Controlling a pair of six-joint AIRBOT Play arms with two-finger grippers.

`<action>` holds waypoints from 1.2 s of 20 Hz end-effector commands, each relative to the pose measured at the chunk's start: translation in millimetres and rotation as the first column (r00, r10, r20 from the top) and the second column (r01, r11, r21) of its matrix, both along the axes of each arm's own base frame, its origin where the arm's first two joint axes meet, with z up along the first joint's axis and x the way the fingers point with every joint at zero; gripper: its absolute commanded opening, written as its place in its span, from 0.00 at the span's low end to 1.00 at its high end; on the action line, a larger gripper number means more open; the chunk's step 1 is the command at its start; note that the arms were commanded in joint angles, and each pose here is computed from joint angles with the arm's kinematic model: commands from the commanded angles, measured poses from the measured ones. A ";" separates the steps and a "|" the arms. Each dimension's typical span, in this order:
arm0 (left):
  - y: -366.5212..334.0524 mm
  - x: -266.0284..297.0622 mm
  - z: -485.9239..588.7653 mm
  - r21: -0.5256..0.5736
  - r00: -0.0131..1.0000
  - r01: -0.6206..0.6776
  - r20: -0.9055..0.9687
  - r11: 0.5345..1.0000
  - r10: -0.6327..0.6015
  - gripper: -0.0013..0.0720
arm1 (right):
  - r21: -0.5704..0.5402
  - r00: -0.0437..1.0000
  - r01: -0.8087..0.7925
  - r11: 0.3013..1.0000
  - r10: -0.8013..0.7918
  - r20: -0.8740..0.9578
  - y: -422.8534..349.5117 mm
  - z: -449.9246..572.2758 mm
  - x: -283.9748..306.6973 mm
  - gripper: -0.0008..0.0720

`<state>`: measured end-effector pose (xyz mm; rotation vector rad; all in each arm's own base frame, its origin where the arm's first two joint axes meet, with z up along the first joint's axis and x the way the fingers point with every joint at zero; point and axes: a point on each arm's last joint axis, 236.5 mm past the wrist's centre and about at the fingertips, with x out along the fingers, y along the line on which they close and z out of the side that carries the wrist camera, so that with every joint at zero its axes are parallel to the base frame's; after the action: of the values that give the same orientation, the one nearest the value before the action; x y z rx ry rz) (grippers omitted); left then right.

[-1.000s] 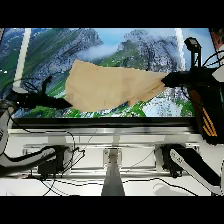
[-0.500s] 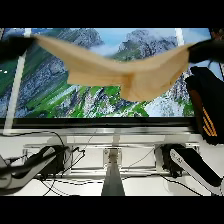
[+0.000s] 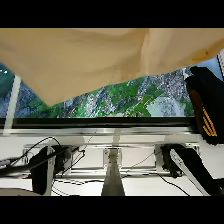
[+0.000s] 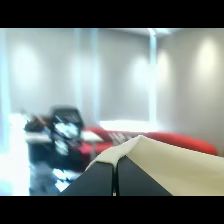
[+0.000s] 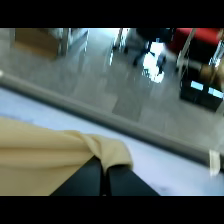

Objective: Fold the clothes and pants, and hang the long-sleeved shirts on hangers.

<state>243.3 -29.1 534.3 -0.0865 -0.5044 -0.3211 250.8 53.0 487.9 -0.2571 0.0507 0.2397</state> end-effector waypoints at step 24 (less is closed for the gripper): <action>-27.9 307.3 -488.3 0.041 0.367 0.103 -0.930 0.994 0.001 0.04 | 0.230 0.669 0.115 0.966 0.096 -0.737 8.6 -421.3 291.6 0.02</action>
<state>513.0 -55.1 81.4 -0.1284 0.7252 -0.4251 513.4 69.4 95.9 0.1020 0.8755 0.3766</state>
